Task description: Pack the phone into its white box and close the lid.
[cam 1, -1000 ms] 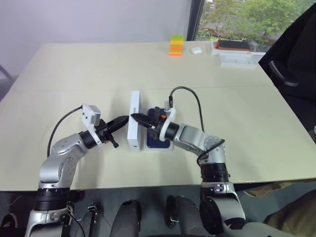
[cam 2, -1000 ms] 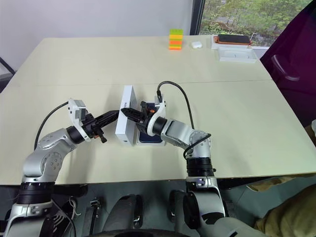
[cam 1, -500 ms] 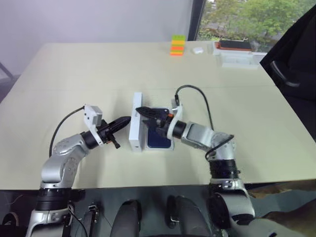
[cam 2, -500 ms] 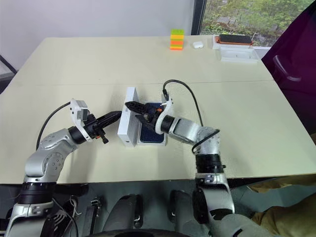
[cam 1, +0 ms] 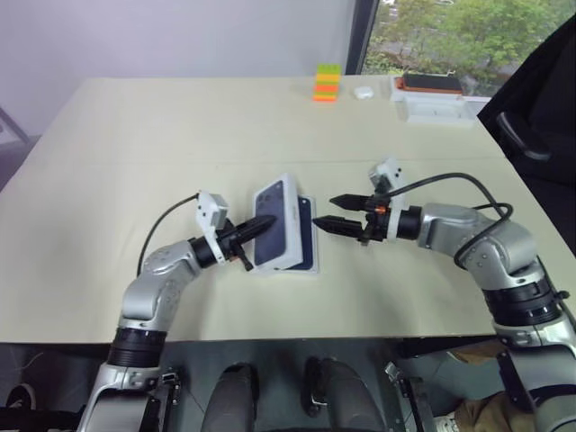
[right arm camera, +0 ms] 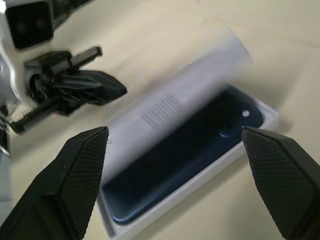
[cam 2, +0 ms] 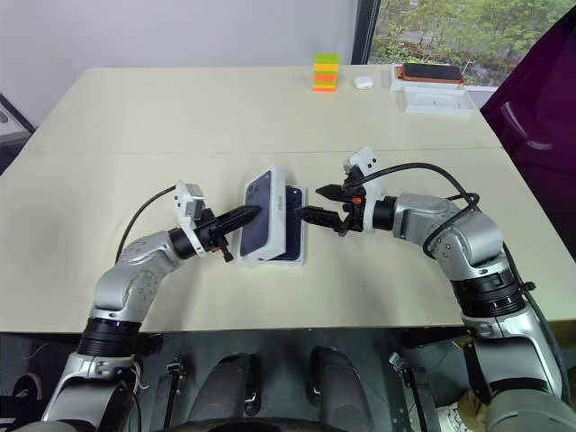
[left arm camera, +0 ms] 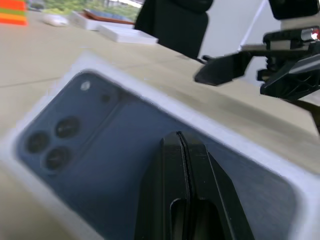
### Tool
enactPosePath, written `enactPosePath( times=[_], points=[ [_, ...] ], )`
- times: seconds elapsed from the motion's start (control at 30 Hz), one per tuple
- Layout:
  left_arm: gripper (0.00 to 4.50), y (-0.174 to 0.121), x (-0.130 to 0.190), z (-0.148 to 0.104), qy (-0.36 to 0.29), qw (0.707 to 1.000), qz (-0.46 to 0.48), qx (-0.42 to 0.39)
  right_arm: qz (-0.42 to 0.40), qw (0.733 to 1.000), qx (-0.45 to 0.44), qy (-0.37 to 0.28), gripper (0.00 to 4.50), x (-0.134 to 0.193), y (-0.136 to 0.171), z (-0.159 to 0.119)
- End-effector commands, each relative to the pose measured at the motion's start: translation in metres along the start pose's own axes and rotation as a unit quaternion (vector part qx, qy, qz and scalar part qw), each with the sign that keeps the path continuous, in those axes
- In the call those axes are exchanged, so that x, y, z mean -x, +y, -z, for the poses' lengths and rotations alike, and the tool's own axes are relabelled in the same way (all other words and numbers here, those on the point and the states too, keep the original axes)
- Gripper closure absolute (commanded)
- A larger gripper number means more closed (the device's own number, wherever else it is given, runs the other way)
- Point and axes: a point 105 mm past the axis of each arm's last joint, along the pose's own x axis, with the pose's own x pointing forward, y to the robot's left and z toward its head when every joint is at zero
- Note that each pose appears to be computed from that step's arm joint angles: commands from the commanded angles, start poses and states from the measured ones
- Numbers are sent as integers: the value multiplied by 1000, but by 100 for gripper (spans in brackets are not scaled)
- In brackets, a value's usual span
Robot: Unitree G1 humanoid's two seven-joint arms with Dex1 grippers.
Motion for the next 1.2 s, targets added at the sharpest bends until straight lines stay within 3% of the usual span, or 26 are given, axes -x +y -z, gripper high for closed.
enactPosePath(
  times=[0.03,0.27,0.3,0.37,0.6,0.77,1.0,1.2],
  points=[
    [450,-5,-2,-8,-11,1000,9,-19,-2,999,52,-15,9,0,2,-11],
    [450,16,24,-33,-22,998,-39,-42,8,999,40,-24,9,-6,-2,-7],
    [450,19,29,-36,-20,998,-46,-46,6,999,41,-22,32,-8,0,-5],
    [450,25,38,-36,-4,996,-63,-57,6,999,42,-18,92,-10,1,-2],
    [450,47,60,-12,83,985,-121,-93,39,996,85,3,448,-13,-10,5],
    [450,48,53,21,147,981,-107,-73,36,992,120,20,448,-21,-6,14],
    [450,45,32,23,164,979,-81,-89,40,990,131,26,448,-24,-6,13],
    [450,39,19,16,136,985,-73,-77,37,991,127,37,448,-24,-4,17]
  ],
)
